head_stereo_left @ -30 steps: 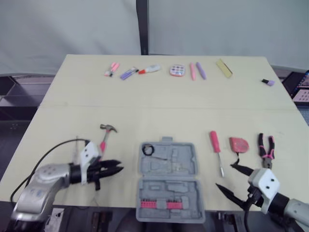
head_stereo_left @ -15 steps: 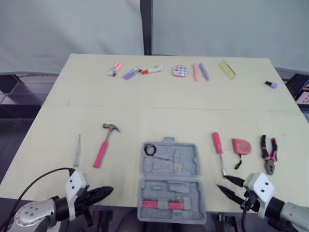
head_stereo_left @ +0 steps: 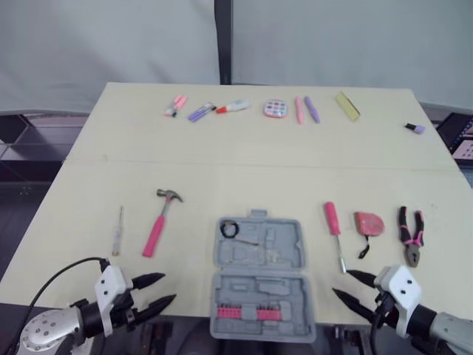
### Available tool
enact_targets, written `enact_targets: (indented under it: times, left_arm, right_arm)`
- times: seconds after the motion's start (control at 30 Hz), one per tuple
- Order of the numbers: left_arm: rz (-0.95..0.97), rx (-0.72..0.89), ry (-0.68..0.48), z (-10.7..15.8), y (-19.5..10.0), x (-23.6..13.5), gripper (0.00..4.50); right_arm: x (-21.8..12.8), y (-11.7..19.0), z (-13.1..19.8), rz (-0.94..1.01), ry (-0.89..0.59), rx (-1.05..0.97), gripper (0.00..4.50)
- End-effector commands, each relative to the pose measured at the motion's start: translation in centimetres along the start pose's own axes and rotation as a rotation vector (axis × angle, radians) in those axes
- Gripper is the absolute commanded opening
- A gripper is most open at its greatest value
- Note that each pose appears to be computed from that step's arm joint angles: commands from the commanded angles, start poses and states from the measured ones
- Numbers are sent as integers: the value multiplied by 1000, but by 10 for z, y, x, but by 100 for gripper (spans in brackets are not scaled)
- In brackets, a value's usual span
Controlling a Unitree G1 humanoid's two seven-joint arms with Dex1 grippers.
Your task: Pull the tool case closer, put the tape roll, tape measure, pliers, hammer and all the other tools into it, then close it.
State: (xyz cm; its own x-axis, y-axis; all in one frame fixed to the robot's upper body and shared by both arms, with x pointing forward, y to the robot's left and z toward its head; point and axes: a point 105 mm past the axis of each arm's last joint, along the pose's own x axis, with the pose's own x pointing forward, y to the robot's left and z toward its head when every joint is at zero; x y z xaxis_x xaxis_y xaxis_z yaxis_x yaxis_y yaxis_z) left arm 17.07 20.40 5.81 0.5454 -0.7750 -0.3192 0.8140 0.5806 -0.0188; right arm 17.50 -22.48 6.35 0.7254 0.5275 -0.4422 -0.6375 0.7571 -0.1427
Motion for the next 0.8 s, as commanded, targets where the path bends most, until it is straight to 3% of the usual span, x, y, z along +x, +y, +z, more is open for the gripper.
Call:
enact_targets:
  times: [0.03, 0.27, 0.57, 0.8]
  left_arm:
    - [-58, 53, -72, 15, -6, 2, 448]
    - [-149, 154, -170, 51, -3, 20, 448]
    - [-218, 218, -211, 79, 2, 43, 448]
    - [-219, 248, -215, 92, 4, 61, 448]
  right_arm:
    - [-6, -7, 7, -64, -26, 1, 447]
    - [-17, -37, 11, -297, -51, 55, 447]
    - [-19, -70, 5, -500, -36, 145, 447]
    - [-2, -88, -9, -549, 42, 333, 447]
